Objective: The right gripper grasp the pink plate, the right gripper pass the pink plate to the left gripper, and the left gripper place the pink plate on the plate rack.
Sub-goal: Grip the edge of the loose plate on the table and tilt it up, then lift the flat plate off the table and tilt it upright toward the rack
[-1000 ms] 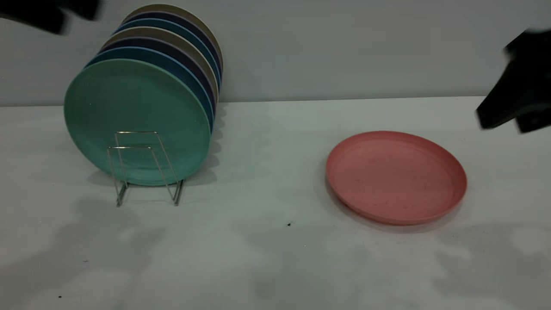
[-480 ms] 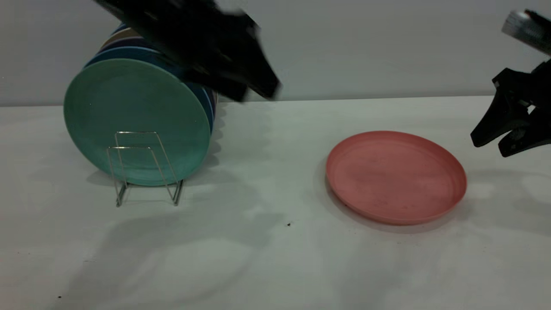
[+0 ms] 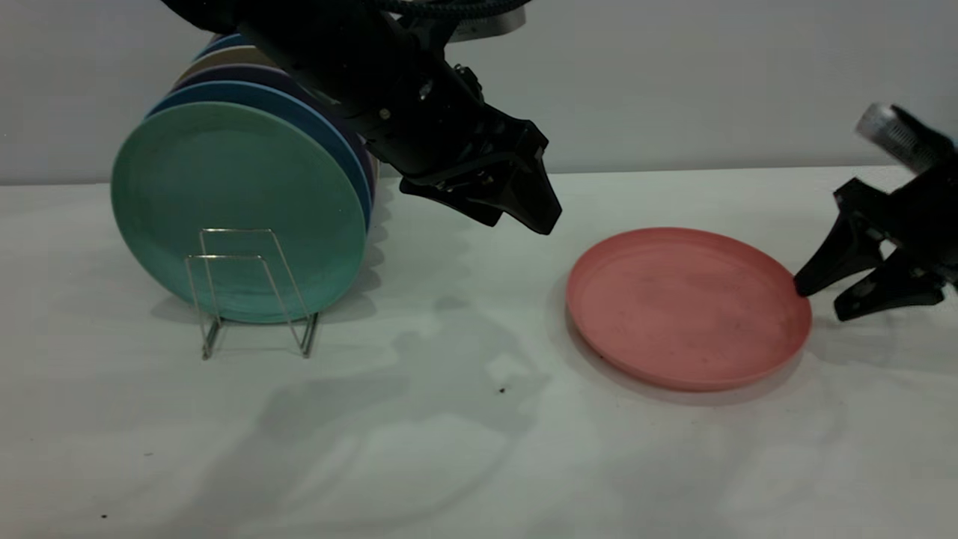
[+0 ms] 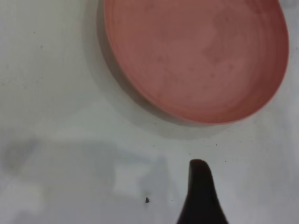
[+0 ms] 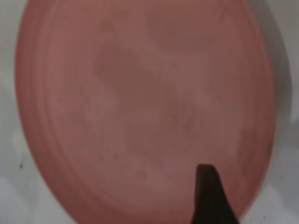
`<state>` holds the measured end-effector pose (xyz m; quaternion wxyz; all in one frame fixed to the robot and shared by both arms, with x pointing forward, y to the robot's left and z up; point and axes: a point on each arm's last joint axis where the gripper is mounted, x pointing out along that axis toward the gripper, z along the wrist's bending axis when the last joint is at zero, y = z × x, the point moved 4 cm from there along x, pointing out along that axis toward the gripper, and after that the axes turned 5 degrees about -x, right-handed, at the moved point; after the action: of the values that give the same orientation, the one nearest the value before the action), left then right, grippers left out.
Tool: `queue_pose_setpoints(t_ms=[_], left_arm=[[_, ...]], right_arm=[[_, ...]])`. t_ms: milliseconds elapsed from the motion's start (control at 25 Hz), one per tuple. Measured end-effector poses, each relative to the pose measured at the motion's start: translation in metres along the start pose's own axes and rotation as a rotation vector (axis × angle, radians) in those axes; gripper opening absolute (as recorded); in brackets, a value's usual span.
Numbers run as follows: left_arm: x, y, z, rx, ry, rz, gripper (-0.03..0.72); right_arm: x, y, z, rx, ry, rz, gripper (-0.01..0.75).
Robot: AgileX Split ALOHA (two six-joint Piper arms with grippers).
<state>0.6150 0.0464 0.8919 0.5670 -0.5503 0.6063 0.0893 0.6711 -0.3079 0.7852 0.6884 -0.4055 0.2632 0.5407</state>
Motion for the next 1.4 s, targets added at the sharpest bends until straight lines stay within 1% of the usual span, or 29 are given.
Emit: queue_pose_setpoints(t_ms=[200,360,480,560,680,840,880,920,1080,1240,1320,1400], left_arm=[[0.0,0.0,0.0,0.0,0.0,-0.001,0.553],[0.0,-0.001,0.0,0.001,0.0,-0.002,0.553],[0.0,-0.001,0.0,0.001,0.0,-0.002,0.553],[0.0,-0.001,0.0,0.001,-0.001,-0.004,0.553],[0.0,-0.003,0.001,-0.014,-0.008,-0.021,0.553],[0.003,-0.004,0.002,-0.051,-0.004,-0.039,0.553],[0.003,-0.005,0.002,-0.053,-0.005,-0.041,0.553],[0.002,-0.005,0.004,-0.056,-0.006,-0.042,0.553],[-0.006,-0.003,0.023,-0.136,-0.004,-0.031,0.553],[-0.019,0.002,0.049,-0.225,0.012,-0.004,0.553],[-0.023,0.003,0.055,-0.242,0.014,-0.001,0.553],[-0.023,0.002,0.056,-0.256,0.017,-0.009,0.553]], right_arm=[[0.016,-0.001,-0.006,0.032,-0.042,-0.022,0.48],[0.022,0.001,-0.008,0.043,-0.058,-0.032,0.48],[0.026,0.0,-0.007,0.045,-0.073,-0.046,0.452],[0.028,0.0,-0.004,0.028,-0.074,-0.044,0.408],[0.034,0.0,0.003,0.006,-0.073,-0.038,0.306],[0.04,0.001,0.013,-0.051,-0.079,-0.028,0.101],[0.041,0.001,0.015,-0.062,-0.081,-0.029,0.059],[0.042,0.001,0.017,-0.079,-0.083,-0.03,0.033],[0.045,0.0,0.026,-0.14,-0.114,-0.043,0.014],[0.044,-0.002,0.035,-0.164,-0.182,-0.067,0.014],[0.044,-0.002,0.039,-0.169,-0.205,-0.068,0.014],[0.046,-0.002,0.045,-0.174,-0.219,-0.067,0.014]])
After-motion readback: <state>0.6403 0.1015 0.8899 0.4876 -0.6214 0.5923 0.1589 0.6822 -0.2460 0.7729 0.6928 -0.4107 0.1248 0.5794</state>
